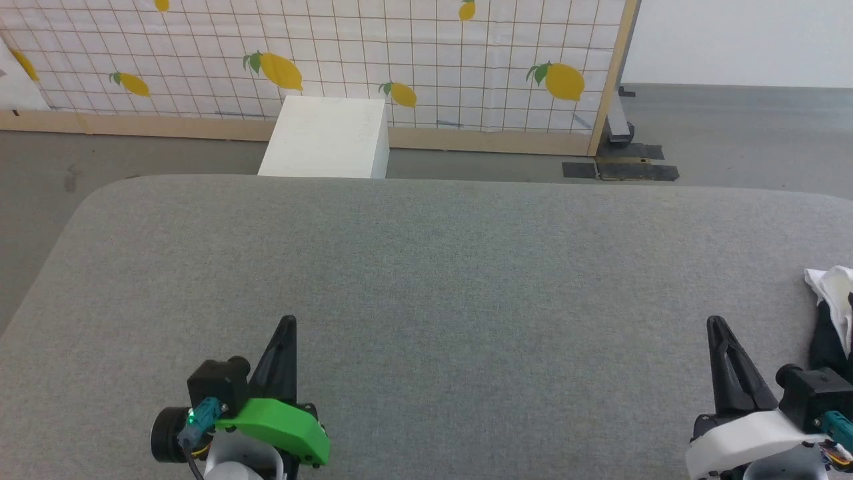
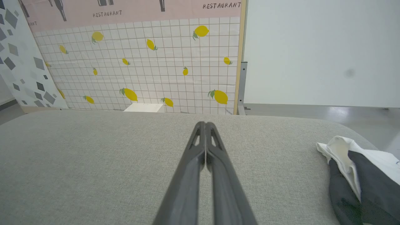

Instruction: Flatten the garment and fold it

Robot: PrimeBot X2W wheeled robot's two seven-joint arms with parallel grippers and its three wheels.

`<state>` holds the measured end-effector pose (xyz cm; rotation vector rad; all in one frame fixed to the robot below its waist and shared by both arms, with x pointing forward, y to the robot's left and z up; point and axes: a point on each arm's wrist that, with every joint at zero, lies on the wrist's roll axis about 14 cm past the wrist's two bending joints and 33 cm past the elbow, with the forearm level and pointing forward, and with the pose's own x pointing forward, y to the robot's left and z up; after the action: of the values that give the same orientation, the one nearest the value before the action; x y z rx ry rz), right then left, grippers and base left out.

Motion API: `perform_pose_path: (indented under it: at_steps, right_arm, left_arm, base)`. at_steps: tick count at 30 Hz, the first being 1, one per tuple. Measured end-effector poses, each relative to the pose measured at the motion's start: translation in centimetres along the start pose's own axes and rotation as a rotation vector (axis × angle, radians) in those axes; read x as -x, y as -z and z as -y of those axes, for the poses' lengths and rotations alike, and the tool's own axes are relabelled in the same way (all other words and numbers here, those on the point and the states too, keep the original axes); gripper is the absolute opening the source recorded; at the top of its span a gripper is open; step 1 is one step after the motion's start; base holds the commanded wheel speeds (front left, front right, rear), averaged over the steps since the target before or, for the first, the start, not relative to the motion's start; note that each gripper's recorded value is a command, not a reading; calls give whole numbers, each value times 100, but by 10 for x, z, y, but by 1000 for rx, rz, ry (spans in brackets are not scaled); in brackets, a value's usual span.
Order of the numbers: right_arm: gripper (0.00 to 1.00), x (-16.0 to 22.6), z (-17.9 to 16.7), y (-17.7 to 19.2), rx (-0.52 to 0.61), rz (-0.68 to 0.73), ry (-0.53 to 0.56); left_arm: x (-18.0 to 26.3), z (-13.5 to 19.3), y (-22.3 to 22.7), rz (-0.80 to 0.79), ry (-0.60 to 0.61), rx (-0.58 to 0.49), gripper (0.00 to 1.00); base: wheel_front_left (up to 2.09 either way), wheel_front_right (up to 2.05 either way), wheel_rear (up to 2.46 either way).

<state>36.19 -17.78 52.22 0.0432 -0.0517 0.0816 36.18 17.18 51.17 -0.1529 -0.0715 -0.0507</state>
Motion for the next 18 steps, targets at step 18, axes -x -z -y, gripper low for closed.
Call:
perform_pose_path:
  at_steps: [18]
  right_arm:
    - [0, 1, -2, 3, 13, -22, -7]
  left_arm:
    - [-4, 2, -4, -8, 7, -37, 0]
  base:
    - [0, 0, 0]
